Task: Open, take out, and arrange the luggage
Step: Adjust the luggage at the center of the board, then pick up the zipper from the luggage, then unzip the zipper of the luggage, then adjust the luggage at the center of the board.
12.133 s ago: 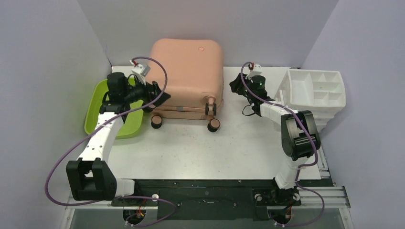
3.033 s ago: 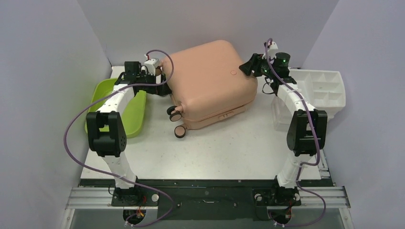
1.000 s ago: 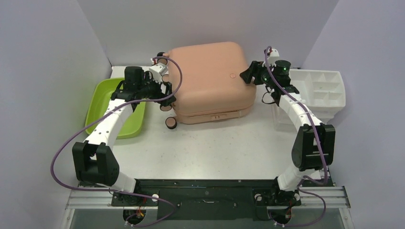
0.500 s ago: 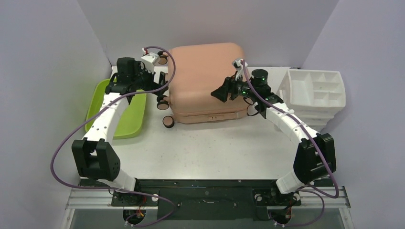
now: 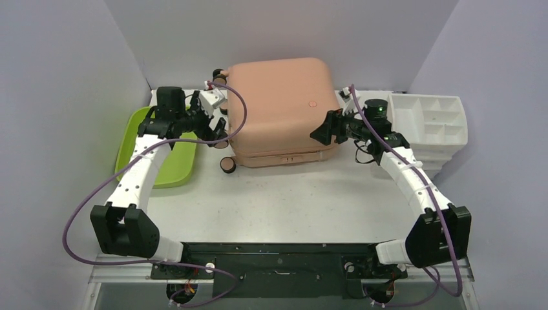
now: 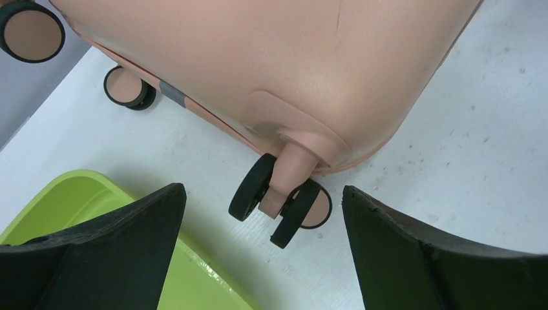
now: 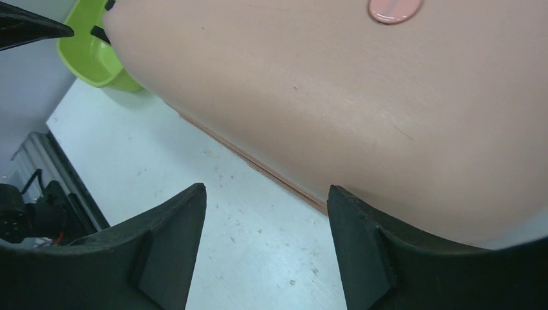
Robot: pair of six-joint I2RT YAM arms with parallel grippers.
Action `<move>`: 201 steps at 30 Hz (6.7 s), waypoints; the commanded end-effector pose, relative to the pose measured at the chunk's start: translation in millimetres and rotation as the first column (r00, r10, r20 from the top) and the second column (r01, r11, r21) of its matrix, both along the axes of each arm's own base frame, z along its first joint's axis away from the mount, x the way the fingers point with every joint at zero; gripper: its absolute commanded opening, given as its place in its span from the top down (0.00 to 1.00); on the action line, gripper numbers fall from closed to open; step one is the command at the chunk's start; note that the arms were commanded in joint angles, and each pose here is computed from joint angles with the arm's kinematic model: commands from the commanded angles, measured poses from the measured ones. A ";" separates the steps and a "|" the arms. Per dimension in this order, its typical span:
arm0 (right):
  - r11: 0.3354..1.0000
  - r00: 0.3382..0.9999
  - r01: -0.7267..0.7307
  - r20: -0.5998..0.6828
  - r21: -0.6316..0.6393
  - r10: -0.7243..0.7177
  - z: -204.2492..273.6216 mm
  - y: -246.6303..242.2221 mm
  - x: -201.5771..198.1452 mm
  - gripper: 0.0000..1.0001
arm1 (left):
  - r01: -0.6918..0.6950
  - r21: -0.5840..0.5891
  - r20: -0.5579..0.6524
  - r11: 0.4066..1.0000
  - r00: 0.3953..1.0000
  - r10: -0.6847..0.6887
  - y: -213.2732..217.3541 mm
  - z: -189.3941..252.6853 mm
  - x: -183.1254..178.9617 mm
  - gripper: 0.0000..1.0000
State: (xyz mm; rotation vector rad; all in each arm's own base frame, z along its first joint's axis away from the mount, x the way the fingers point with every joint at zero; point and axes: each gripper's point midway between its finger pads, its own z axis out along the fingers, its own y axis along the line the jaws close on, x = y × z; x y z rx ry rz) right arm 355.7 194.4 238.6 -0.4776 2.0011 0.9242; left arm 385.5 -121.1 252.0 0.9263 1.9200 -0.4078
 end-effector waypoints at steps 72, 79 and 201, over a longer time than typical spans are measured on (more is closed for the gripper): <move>0.808 0.825 0.546 0.310 -0.221 -0.472 -112.5 46.5 7.8 0.50 | -0.362 0.011 0.106 0.932 0.927 0.359 96.8 6.6 73.4 0.59; 0.793 0.818 0.565 0.283 -0.228 -0.501 -121.2 34.1 13.0 0.58 | -0.336 -0.007 0.108 0.942 0.936 0.335 87.8 11.3 69.2 0.59; 0.710 0.721 0.692 0.071 -0.134 -0.689 -88.2 -129.3 55.4 0.93 | 0.408 0.081 0.106 0.909 0.904 -0.415 -47.7 -18.9 35.0 0.55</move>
